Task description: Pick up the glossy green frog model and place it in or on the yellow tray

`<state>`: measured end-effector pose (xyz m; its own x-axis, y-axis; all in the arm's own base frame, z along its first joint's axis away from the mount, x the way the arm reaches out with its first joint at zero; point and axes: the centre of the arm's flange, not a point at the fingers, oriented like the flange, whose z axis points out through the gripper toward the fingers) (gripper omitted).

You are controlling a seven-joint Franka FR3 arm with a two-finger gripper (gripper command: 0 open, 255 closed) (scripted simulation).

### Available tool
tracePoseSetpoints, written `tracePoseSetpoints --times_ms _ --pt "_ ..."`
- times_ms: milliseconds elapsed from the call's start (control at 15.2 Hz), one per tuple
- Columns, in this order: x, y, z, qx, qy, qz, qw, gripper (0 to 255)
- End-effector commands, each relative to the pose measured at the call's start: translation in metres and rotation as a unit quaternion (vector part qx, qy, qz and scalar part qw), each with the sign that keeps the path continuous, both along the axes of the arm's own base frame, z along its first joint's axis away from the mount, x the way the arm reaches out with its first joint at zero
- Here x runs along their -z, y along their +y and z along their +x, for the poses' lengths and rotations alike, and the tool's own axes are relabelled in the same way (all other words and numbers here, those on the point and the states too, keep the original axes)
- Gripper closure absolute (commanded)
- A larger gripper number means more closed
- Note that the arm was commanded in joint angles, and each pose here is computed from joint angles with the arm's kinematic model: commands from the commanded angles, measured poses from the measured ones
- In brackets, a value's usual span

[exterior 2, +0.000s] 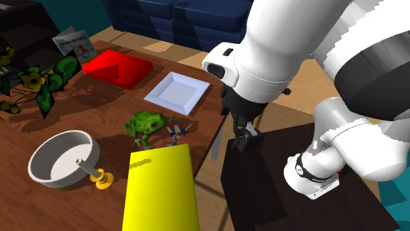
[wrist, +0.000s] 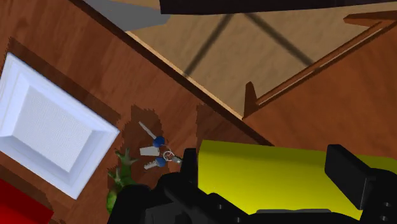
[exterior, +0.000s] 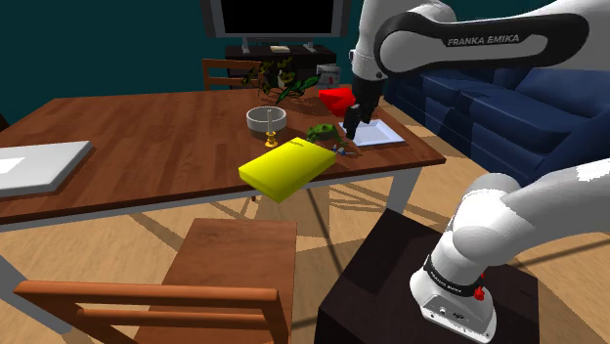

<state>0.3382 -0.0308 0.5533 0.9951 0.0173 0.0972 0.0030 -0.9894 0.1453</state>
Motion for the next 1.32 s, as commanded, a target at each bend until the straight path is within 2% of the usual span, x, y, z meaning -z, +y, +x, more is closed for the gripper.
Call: tracePoseSetpoints --times_ms 0,264,528,792,1122,1254 --pt "0.016 -0.01 0.012 -0.012 -0.01 -0.022 0.9996 0" --pt "0.046 -0.029 0.039 -0.033 -0.028 -0.065 0.9969 0" --pt "0.073 -0.051 0.067 -0.053 -0.045 -0.108 0.9917 0" --pt "0.097 -0.073 0.098 -0.074 -0.063 -0.15 0.9839 0" --pt "0.123 -0.101 0.138 -0.099 -0.084 -0.202 0.9706 0" --pt "0.127 -0.104 0.139 -0.1 -0.084 -0.203 0.9705 0"
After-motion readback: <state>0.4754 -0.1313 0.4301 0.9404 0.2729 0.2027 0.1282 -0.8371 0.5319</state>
